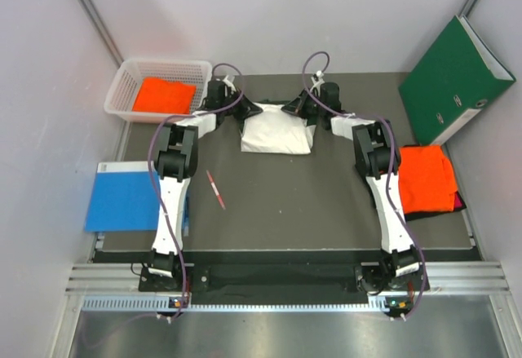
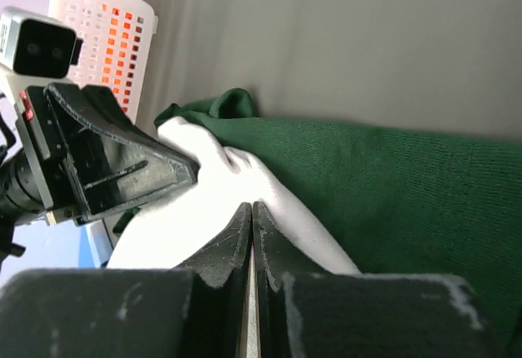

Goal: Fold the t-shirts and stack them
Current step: Fold the tshirt

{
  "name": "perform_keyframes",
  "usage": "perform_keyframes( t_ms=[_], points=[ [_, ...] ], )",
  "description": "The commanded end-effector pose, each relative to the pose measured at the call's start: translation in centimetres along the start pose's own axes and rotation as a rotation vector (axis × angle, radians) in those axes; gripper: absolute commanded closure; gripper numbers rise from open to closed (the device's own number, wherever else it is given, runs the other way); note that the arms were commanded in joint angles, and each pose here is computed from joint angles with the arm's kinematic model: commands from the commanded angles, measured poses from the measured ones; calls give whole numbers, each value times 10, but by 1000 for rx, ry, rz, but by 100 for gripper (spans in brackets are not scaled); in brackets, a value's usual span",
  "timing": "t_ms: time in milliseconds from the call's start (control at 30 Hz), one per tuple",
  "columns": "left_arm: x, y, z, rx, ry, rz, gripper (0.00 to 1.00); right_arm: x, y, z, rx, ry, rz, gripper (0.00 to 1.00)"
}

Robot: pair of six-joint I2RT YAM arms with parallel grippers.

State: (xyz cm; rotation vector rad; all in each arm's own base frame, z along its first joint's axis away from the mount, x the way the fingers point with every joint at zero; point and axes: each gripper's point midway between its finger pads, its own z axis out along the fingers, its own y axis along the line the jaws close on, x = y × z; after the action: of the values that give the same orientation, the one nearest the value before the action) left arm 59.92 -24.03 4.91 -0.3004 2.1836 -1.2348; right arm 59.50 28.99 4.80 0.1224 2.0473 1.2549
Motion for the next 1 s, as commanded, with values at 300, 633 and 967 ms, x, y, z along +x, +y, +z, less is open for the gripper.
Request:
perform_keyframes(
  t_ms=[300, 633, 967],
  points=[
    [-12, -91, -102, 60, -176, 172, 100, -18, 25, -42, 45, -35, -127, 100],
    [51, -65, -133, -43, -89, 166, 100, -19, 52, -130, 162, -120, -182, 11],
    [145, -93, -127, -143, 71, 312, 1, -6, 47, -206, 395, -121, -238, 0]
  ],
)
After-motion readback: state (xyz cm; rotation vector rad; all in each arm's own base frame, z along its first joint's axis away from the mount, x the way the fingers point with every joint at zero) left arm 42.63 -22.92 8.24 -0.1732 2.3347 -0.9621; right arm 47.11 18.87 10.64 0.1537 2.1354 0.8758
